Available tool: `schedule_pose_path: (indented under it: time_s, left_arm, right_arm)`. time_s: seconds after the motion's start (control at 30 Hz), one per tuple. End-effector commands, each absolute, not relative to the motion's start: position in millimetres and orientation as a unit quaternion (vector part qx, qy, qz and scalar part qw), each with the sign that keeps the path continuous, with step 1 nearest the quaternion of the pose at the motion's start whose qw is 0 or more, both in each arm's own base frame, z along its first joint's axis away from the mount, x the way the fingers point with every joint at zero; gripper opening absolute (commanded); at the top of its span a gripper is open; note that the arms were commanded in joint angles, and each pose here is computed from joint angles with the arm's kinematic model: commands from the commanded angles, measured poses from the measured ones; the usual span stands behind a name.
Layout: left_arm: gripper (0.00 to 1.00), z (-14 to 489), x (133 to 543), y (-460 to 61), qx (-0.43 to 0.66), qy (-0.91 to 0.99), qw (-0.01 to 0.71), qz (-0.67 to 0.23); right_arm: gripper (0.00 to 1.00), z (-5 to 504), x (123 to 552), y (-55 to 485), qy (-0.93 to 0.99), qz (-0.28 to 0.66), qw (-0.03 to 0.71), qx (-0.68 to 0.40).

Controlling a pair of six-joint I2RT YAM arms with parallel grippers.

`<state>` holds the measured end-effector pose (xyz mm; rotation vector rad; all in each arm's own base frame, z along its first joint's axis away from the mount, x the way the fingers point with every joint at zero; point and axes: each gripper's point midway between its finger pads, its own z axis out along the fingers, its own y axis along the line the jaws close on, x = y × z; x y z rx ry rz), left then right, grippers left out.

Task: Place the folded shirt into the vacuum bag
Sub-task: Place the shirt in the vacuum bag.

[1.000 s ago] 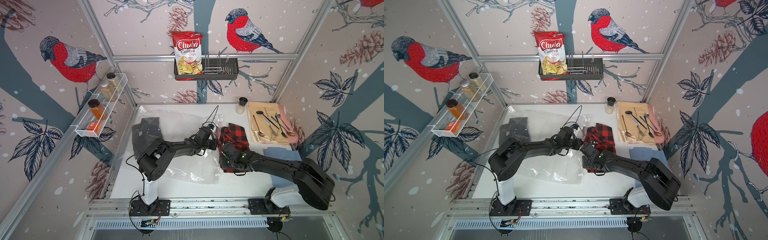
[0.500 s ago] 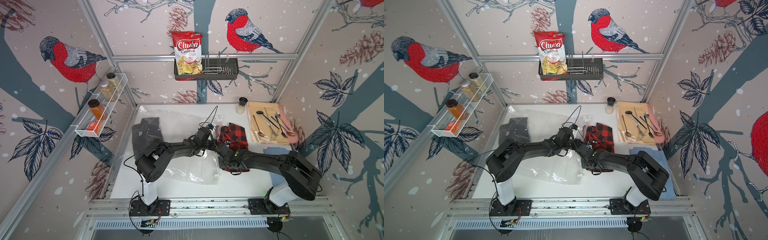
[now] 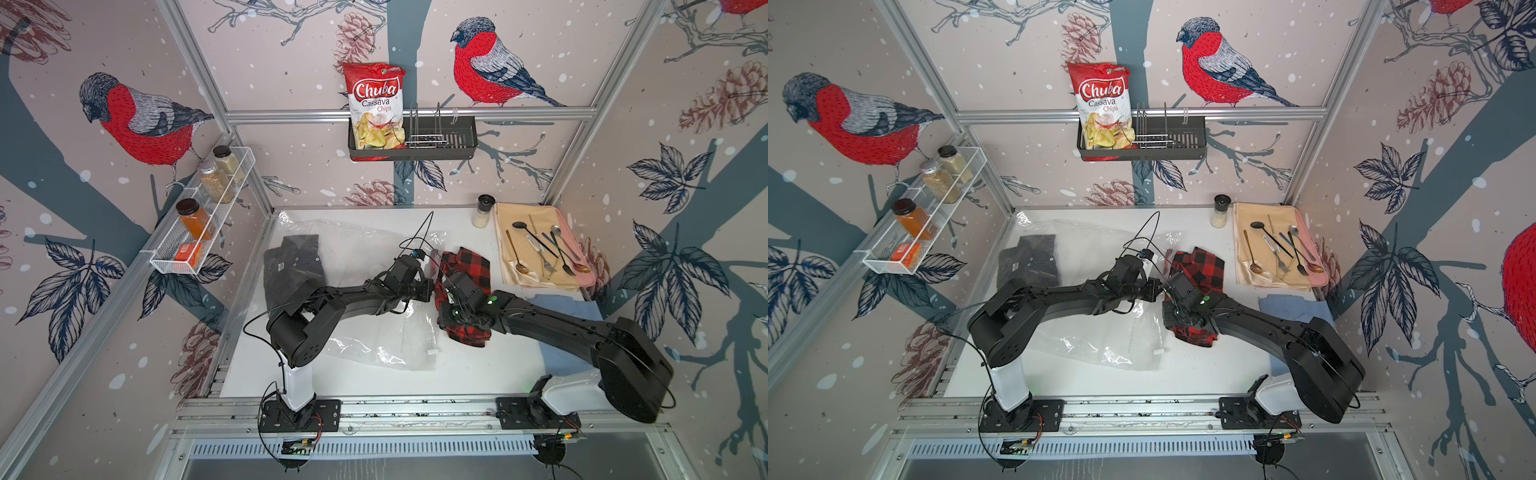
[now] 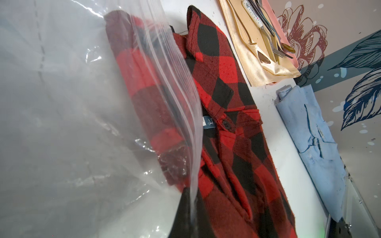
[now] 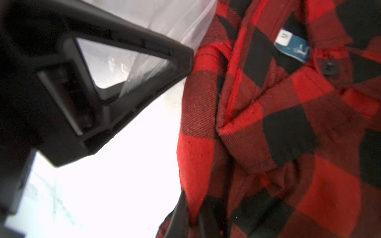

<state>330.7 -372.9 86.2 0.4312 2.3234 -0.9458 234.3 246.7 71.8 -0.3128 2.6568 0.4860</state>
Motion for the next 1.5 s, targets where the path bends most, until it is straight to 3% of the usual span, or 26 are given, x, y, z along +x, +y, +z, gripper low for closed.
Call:
schedule_pose_path:
  time_s: [0.0,0.23,0.33,0.4,0.53,0.67,0.9,1.17,1.3,1.47]
  left_arm:
    - [0.00,105.4,331.1,-376.9,0.168,0.858,0.309,-0.375]
    - [0.00,124.3,325.4,-377.1,0.171,0.851,0.310,-0.388]
    - [0.00,124.4,322.1,-379.8,0.177,0.852,0.300,-0.392]
    - [0.00,122.8,320.0,-380.5,0.178,0.853,0.298,-0.390]
    - [0.00,116.5,318.8,-381.5,0.177,0.856,0.292,-0.388]
    - [0.00,114.7,319.3,-381.4,0.175,0.857,0.291,-0.387]
    - [0.00,121.8,321.3,-381.9,0.175,0.854,0.300,-0.387]
    - [0.00,119.8,322.6,-382.8,0.173,0.855,0.301,-0.385]
    - [0.00,116.3,327.3,-381.6,0.176,0.860,0.305,-0.369]
    - [0.00,105.5,336.8,-381.5,0.185,0.871,0.305,-0.337]
  right_arm:
    - [0.04,79.0,239.9,272.4,0.937,0.245,0.214,-0.130]
    - [0.05,56.0,247.4,279.0,0.928,0.301,0.190,-0.111]
    - [0.19,47.6,248.8,274.3,0.931,0.302,0.180,-0.101]
    - [0.36,51.1,249.5,271.2,0.930,0.303,0.185,-0.097]
    - [0.46,70.2,250.7,262.9,0.922,0.317,0.205,-0.087]
    - [0.46,86.2,252.8,248.4,0.911,0.339,0.225,-0.065]
    - [0.27,68.2,235.0,264.0,0.896,0.401,0.175,-0.067]
    - [0.27,25.2,238.3,267.0,0.913,0.383,0.138,-0.034]
    - [0.37,57.3,246.8,260.0,0.904,0.385,0.183,-0.035]
    - [0.64,103.3,263.9,220.5,0.894,0.364,0.259,-0.008]
